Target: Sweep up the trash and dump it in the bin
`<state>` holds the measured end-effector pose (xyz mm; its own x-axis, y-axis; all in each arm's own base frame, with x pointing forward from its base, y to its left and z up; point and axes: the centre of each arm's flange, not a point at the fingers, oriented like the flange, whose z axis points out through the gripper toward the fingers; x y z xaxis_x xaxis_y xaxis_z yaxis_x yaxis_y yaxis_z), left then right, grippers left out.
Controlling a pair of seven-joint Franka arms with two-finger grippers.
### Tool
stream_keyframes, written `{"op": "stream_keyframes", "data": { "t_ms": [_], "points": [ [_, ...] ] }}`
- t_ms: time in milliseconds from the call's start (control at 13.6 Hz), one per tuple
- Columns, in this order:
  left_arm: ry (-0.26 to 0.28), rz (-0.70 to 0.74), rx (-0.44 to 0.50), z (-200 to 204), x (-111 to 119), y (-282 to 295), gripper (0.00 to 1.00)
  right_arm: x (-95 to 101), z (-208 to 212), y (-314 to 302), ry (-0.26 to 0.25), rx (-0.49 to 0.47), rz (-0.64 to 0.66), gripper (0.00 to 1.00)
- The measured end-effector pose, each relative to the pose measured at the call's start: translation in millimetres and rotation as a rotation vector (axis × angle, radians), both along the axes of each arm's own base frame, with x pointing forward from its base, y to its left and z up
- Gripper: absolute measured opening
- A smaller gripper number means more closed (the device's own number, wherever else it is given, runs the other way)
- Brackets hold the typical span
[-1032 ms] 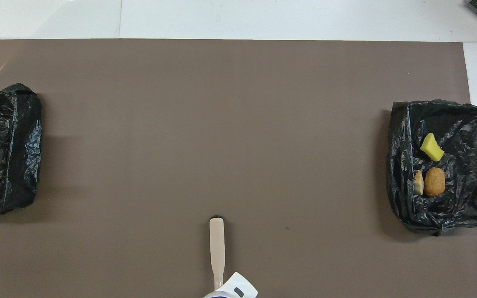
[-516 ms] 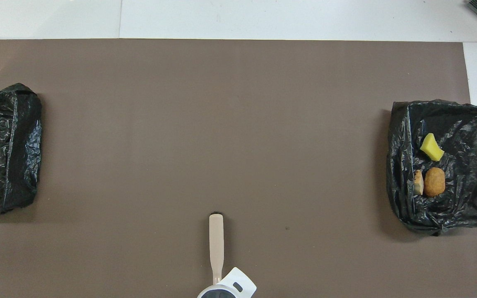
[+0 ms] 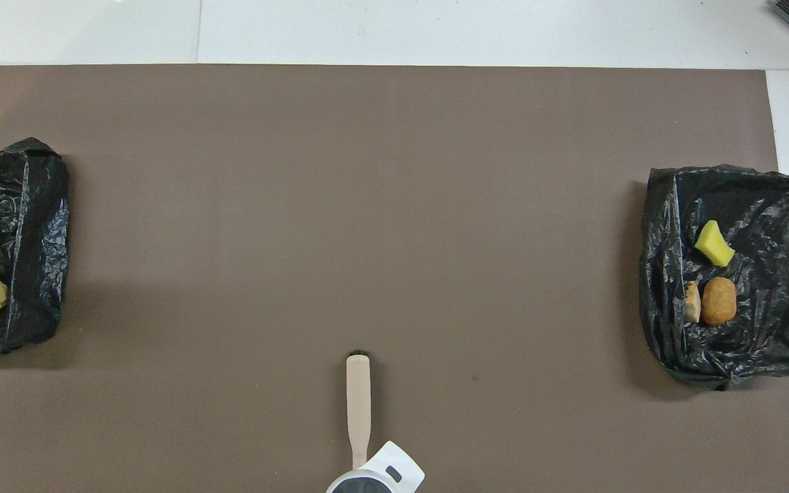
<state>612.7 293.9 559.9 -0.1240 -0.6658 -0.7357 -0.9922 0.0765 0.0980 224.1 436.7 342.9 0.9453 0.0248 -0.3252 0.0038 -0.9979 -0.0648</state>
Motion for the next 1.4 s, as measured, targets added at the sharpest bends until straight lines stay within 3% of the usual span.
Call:
{"op": "stream_keyframes", "data": {
  "t_ms": [295,369,442,664,737,885,1254,1401],
  "points": [
    [-0.079,0.033,0.083,63.4,-40.5,-8.0,0.33,7.1,3.2,-1.0,-0.004,0.007,-0.014,0.48],
    [-0.090,0.042,0.089,72.4,-48.3,-7.2,0.33,13.8,8.0,-1.0,-0.009,0.016,-0.025,0.55],
    [-0.101,0.051,0.093,78.6,-54.3,-6.7,0.33,27.2,17.9,-2.5,-0.015,0.029,-0.048,0.55],
    [-0.129,0.088,0.082,75.9,-59.4,-2.1,0.33,73.1,64.3,-27.9,-0.014,0.051,-0.131,0.83],
    [-0.149,0.113,0.066,72.1,-60.2,-1.2,0.33,87.1,85.8,-45.7,-0.017,0.056,-0.165,0.98],
    [-0.194,0.176,0.023,66.2,-61.6,-1.9,0.33,108.2,125.5,-90.3,-0.020,0.039,-0.222,1.00],
    [-0.325,0.447,-0.177,46.7,-69.8,-8.7,0.33,157.4,213.7,-209.9,-0.095,0.014,-0.280,1.00],
    [-0.356,0.552,-0.235,39.7,-72.2,-15.7,0.33,177.9,236.0,-250.8,-0.148,-0.016,-0.259,1.00]
  ]
}}
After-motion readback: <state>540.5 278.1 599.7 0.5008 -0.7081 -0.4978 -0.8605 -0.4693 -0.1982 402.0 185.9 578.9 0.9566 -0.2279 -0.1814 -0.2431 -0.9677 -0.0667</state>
